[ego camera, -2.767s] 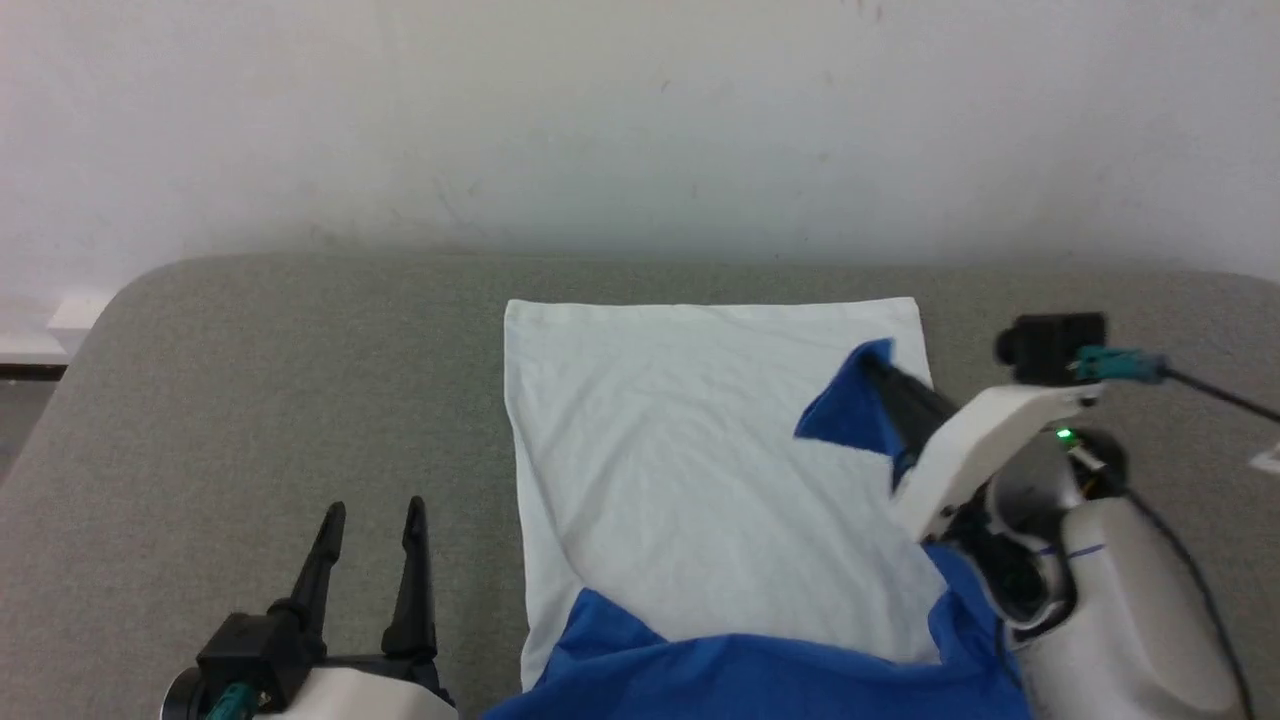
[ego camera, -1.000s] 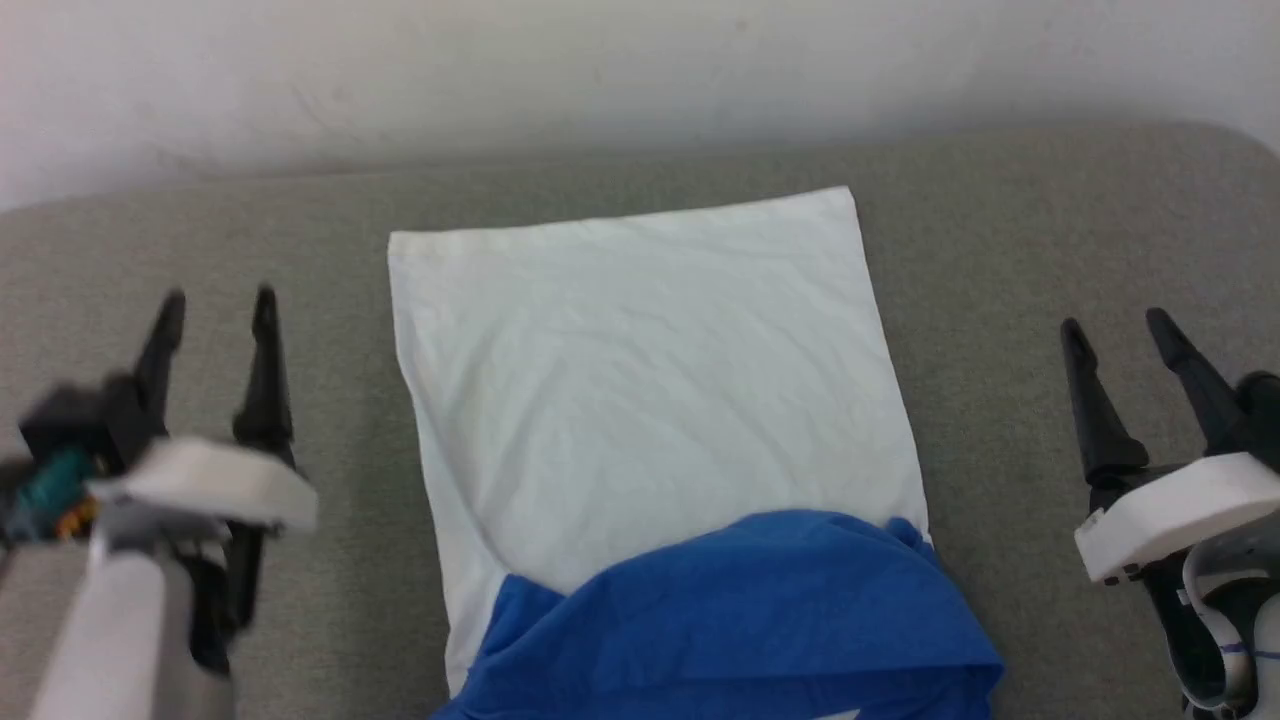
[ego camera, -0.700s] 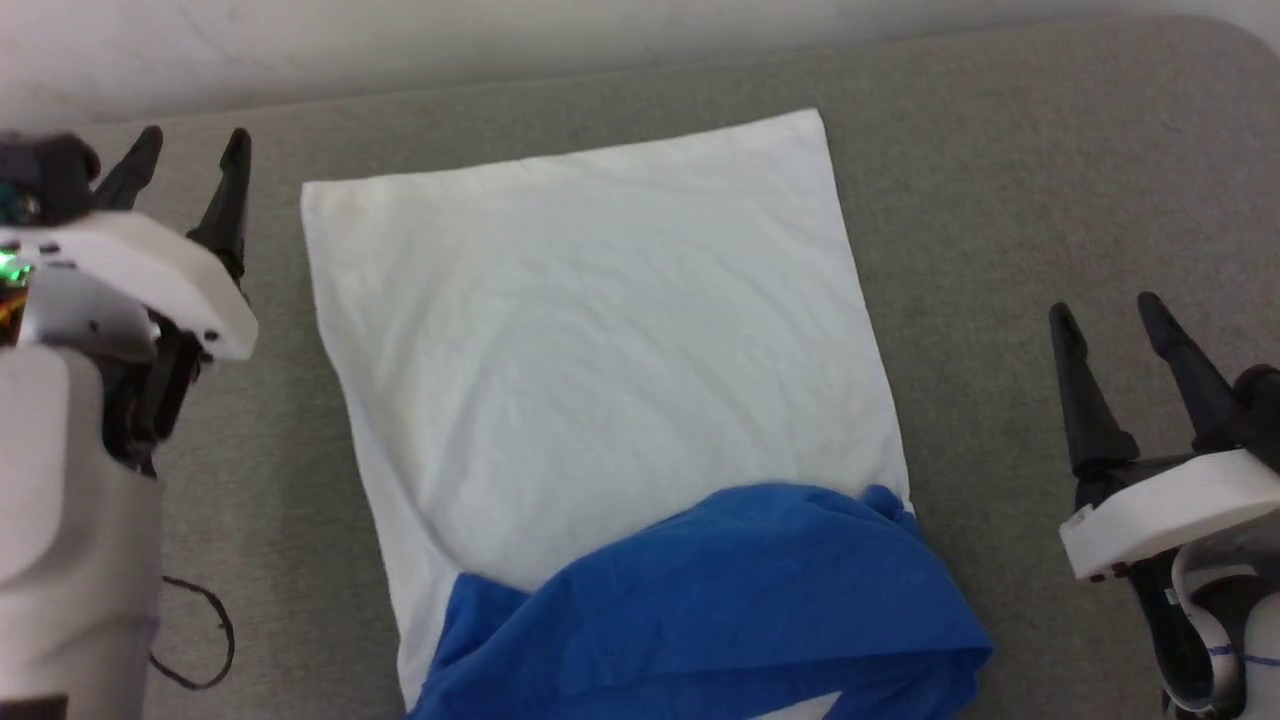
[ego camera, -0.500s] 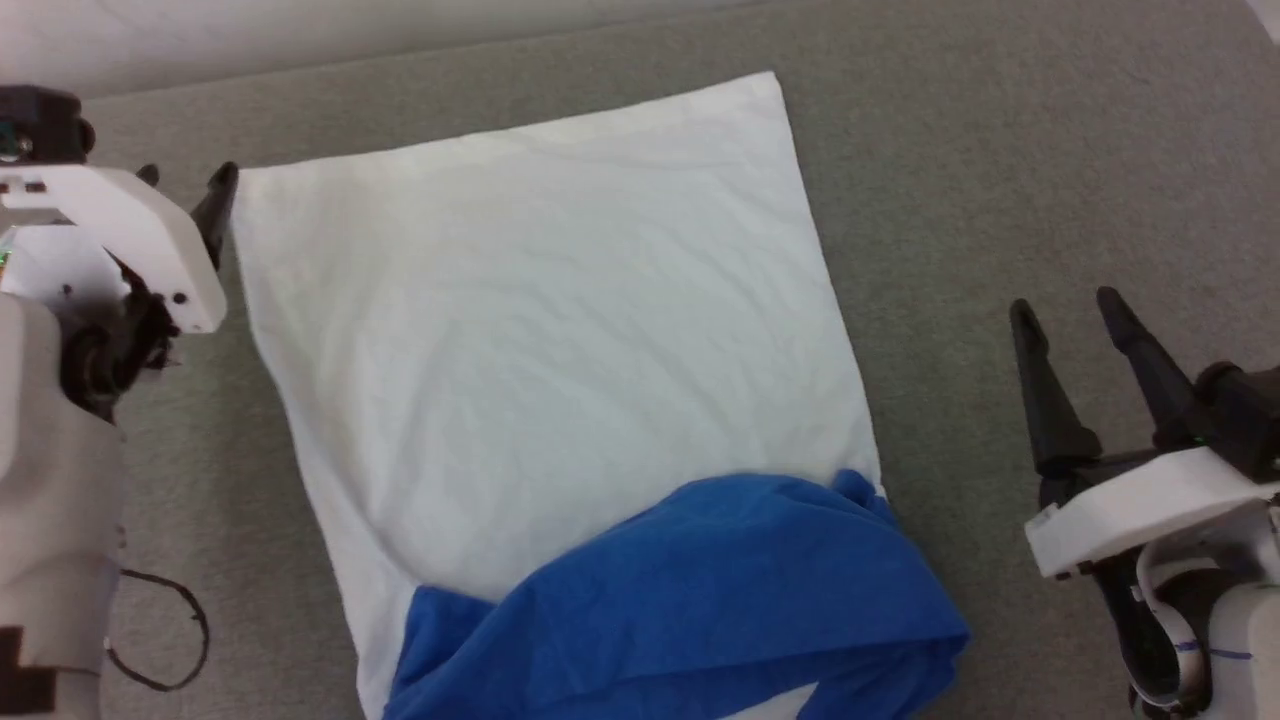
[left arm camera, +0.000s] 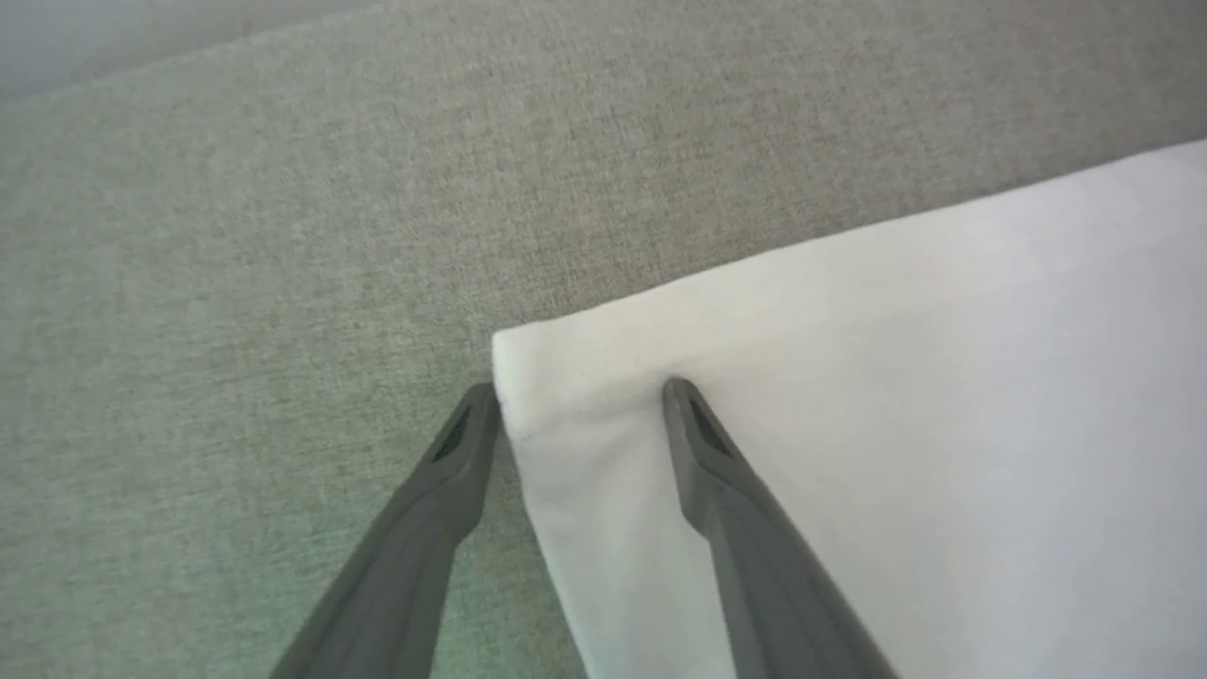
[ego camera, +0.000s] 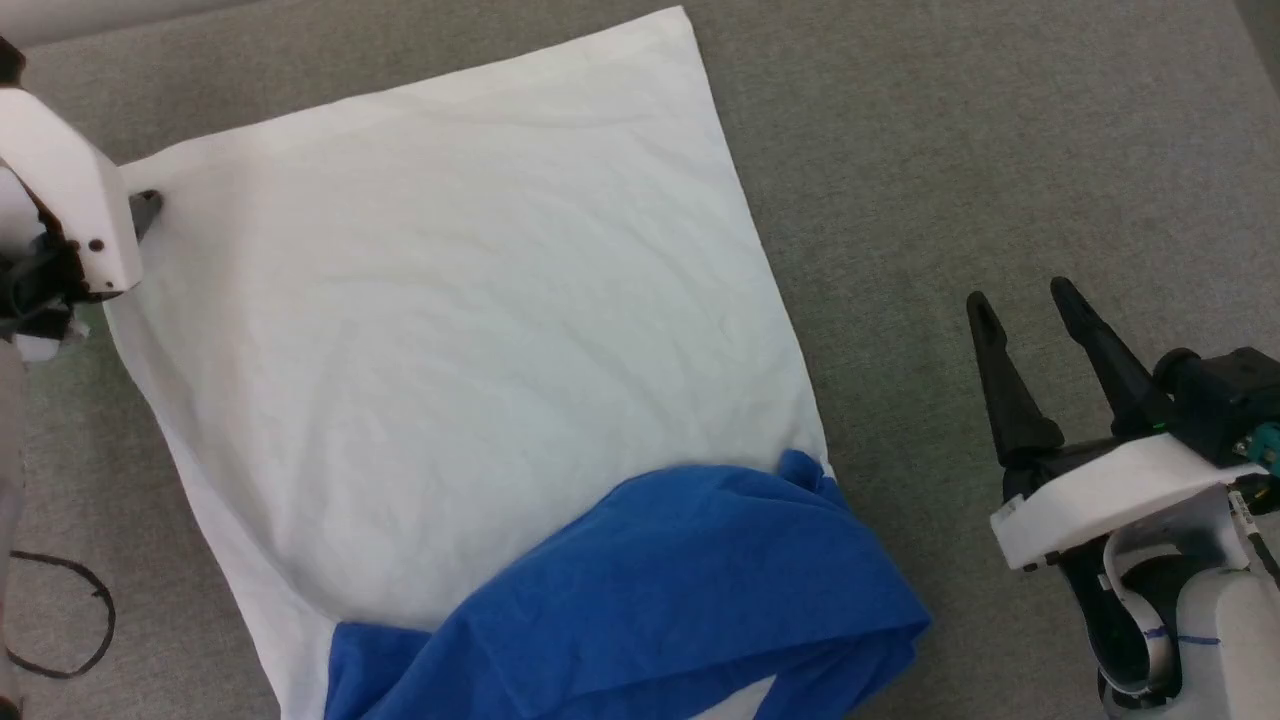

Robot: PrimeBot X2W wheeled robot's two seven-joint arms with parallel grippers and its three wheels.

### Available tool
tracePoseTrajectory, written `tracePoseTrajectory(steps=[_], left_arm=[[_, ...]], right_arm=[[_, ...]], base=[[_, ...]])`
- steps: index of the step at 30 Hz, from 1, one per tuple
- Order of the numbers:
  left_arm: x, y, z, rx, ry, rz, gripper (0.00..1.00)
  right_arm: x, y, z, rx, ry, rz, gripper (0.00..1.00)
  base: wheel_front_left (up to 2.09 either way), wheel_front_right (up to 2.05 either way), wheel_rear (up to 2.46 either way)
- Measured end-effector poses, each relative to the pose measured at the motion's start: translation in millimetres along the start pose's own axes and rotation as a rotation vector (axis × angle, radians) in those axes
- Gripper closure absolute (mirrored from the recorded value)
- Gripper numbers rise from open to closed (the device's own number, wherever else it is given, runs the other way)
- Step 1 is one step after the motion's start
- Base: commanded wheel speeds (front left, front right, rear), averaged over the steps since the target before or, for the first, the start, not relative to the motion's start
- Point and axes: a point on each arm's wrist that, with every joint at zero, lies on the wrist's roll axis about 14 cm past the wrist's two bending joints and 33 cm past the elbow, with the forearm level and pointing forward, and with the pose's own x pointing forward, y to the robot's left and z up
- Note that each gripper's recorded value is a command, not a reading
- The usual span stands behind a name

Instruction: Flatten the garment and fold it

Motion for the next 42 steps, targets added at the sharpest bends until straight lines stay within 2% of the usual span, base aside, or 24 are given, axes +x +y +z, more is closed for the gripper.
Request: tracePoseTrajectory(steps=[1,2,3,4,9,14,19,24,29,37,38,39,40,41,42], left_arm=[[1,-2,-1,0.004,0.028,-0.007,0.56],[0,-4,-1,0.005,0.046,-0.015,0.59],[0,-7,-1,0.006,0.057,-0.025,0.82],[0,-9,-1,0.002,0.059,-0.033,1.0],[-3,-10,0,-0.003,0.013,-0.034,1.0],[-7,-5,8,0.004,-0.12,0.0,1.0],[-13,-9,18,-0.024,-0.241,-0.002,1.0],[-20,-11,35,-0.032,-0.349,-0.022,1.0],[-21,-8,40,-0.028,-0.402,-0.02,1.0],[-9,1,27,-0.014,-0.391,-0.012,1.0],[-8,3,24,-0.014,-0.385,-0.01,1.0],[-8,4,23,-0.014,-0.384,-0.013,1.0],[-9,5,22,-0.016,-0.384,-0.012,1.0],[-10,6,21,-0.019,-0.384,-0.012,1.0],[-10,8,21,-0.019,-0.384,-0.01,1.0]], right_arm=[[0,-1,0,0.001,0.006,-0.002,0.0],[1,-1,1,0.003,0.006,-0.001,0.0],[3,1,4,0.01,0.002,0.007,0.0],[5,3,7,0.011,0.002,0.018,0.0],[28,13,20,0.048,0.007,0.079,0.0],[75,19,31,0.089,0.061,0.131,0.0],[129,40,32,0.132,0.184,0.195,0.0],[172,67,26,0.112,0.294,0.245,0.0],[199,95,-4,0.075,0.425,0.286,0.0],[222,116,-51,-0.012,0.623,0.316,0.0],[222,117,-54,-0.011,0.661,0.318,0.14],[223,118,-56,-0.006,0.692,0.322,0.5],[223,119,-56,-0.005,0.719,0.324,0.64],[223,120,-57,-0.007,0.741,0.327,1.0],[221,121,-57,-0.01,0.757,0.33,1.0]], base=[[0.0,0.0,0.0],[0.0,0.0,0.0],[0.0,0.0,0.0],[0.0,0.0,0.0],[0.0,0.0,0.0],[0.0,0.0,0.0],[0.0,0.0,0.0],[0.0,0.0,0.0],[0.0,0.0,0.0],[0.0,0.0,0.0],[0.0,0.0,0.0],[0.0,0.0,0.0],[0.0,0.0,0.0],[0.0,0.0,0.0],[0.0,0.0,0.0]])
